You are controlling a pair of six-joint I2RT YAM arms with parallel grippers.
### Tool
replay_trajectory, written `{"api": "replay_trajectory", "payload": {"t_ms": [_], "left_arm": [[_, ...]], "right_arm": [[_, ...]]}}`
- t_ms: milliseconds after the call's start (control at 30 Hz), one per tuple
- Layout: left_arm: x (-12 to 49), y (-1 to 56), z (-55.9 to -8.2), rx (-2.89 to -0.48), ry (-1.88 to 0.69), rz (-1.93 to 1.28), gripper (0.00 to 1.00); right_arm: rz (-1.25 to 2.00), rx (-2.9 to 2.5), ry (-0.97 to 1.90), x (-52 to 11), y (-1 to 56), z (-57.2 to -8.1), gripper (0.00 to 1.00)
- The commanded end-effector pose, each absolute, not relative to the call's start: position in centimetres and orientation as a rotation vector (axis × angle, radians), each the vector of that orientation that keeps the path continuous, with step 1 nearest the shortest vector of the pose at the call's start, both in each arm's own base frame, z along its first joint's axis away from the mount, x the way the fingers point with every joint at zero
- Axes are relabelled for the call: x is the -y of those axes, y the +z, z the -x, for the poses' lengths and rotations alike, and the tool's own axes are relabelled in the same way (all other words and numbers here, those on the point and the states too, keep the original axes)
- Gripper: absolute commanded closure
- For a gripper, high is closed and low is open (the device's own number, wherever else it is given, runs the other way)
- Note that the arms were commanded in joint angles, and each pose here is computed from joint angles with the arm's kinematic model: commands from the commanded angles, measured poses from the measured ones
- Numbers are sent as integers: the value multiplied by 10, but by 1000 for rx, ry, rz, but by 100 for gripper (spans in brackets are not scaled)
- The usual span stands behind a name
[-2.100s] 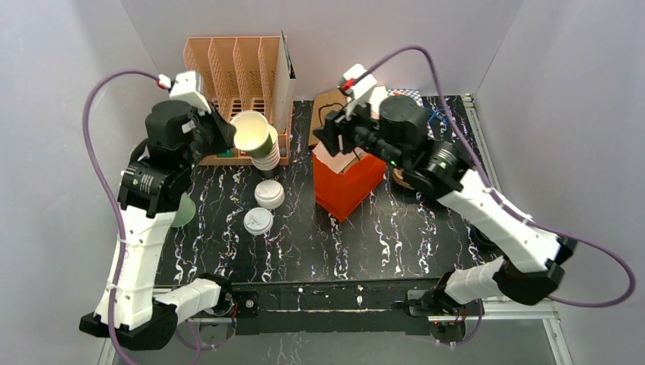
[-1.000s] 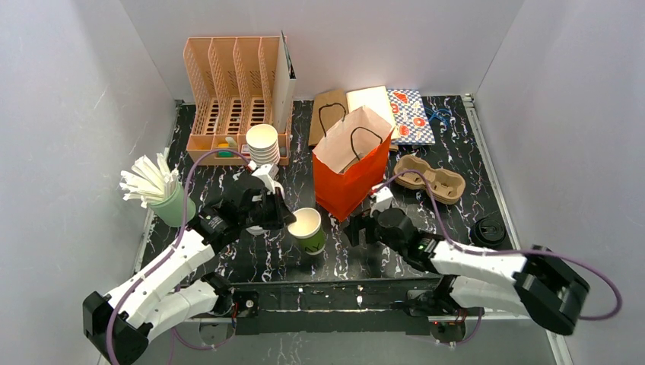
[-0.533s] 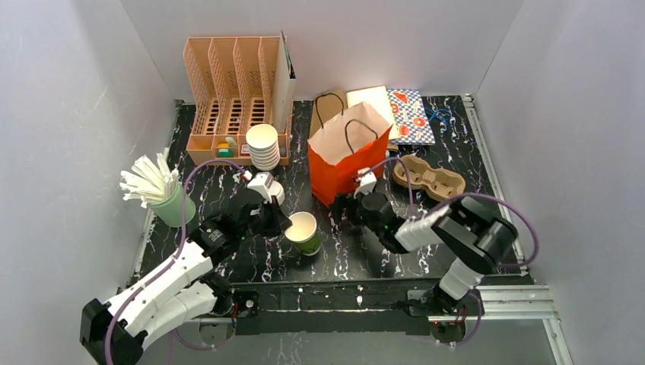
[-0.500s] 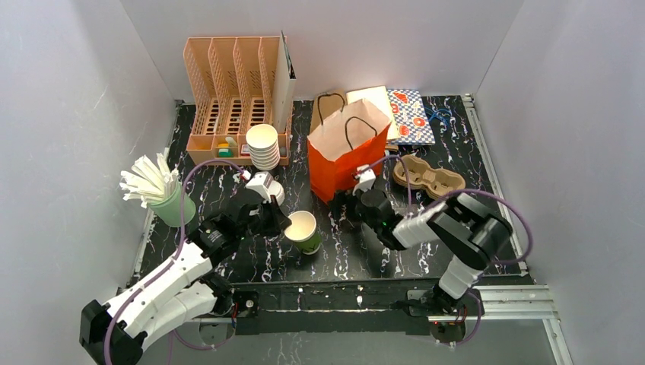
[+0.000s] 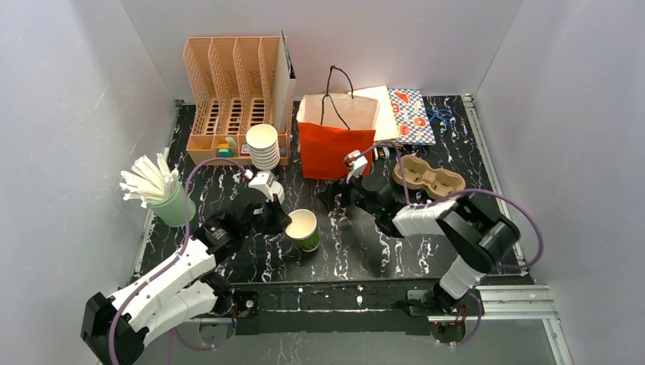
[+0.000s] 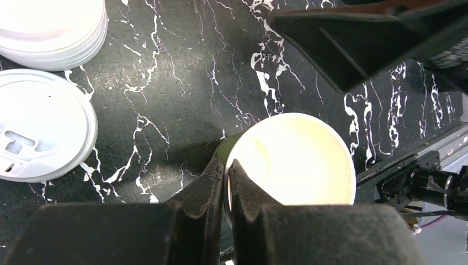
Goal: Pack the takeout coffee
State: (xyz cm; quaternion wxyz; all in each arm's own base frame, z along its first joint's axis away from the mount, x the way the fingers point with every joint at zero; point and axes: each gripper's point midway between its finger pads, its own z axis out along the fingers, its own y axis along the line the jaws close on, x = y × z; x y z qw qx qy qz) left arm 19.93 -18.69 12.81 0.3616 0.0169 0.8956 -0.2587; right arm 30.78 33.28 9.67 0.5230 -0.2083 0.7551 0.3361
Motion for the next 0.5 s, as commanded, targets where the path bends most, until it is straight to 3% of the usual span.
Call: {"api": "replay_trajectory", "payload": {"t_ms": [0,467], "left_arm": [[188,130,-207,-2277,-629,-84,100],[222,135,-220,-2266,-608,-141,100]], "right_arm": [[550,-1830,868,-322,118,-280,2],[378,-2098,906,-250,130,-199,2]]}}
